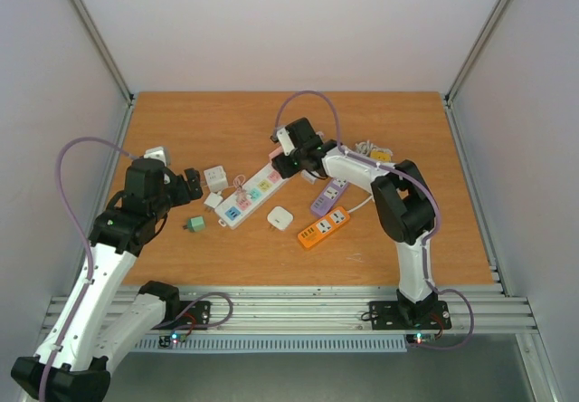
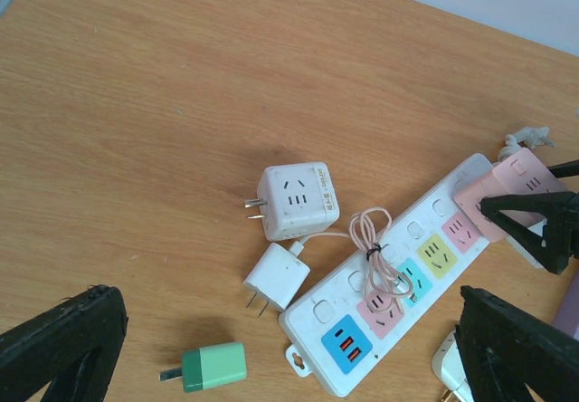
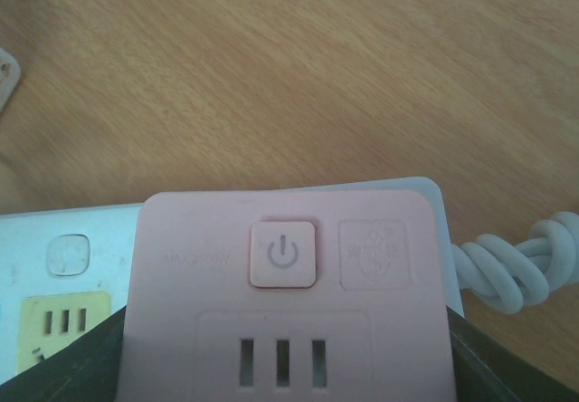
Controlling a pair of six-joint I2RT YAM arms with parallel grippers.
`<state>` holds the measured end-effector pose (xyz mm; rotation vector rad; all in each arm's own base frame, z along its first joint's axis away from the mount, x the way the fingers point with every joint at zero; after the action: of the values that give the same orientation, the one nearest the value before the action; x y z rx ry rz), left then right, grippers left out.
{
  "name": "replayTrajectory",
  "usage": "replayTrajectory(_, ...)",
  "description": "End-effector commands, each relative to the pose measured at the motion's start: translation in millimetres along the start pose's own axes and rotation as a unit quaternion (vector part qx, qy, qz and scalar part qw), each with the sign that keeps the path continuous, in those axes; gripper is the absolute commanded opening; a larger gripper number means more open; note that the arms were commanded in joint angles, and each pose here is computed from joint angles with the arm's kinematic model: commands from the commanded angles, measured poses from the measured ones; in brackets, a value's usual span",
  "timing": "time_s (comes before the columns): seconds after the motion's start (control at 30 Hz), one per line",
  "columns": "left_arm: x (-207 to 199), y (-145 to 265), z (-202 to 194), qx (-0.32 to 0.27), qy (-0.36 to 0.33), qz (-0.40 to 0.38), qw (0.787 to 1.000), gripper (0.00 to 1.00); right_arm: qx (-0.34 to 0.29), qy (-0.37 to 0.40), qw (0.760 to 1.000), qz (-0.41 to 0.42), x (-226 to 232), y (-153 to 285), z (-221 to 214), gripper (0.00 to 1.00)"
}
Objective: Insert the plug
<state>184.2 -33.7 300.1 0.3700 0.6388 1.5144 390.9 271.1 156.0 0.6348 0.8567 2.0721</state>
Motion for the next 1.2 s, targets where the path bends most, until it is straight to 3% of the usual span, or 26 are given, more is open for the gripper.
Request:
replayTrajectory(0.0,-1,-2,4,-0.018,0.004,-0.005,1.000,0.99,0.138,-0.003,0.982,-0.129,-15,-31,-69,0.33)
replayTrajectory(0.1,0,-3,4,-0.017,0.004,-0.004,1.000,0.99,0.140,-0.007,0.982,-0.125,-13,-31,-75,0.32)
replayTrajectory(0.37,0,-2,3,-0.017,0.005,-0.004,1.000,0.99,0.142,-0.096,0.985,0.007,0,-32,-89,0.33)
replayTrajectory(0.63,0,-2,3,-0.017,0.005,-0.005,1.000,1.00,0.167,-0.118,0.978,-0.030,-8,-39,-94,0.32)
replayTrajectory(0.87,0,-3,3,-0.017,0.006,-0.003,1.000,0.99,0.195,-0.066,0.966,-0.155,-17,-46,-104,0.32)
replayTrajectory(1.17,1,-4,3,-0.014,0.006,-0.001,1.000,0.99,0.196,-0.079,0.962,-0.170,-19,-46,-111,0.33)
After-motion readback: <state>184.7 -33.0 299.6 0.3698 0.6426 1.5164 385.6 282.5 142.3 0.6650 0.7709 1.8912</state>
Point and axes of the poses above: each gripper's point midway between its finger pads, its own y axis back along the fingers, its own x axis along the line the jaws close on, z = x × y, the point moved 10 cm from there along y, back along the fingers, and after that the axes turned 8 degrees about -y, right-handed, at the moved point
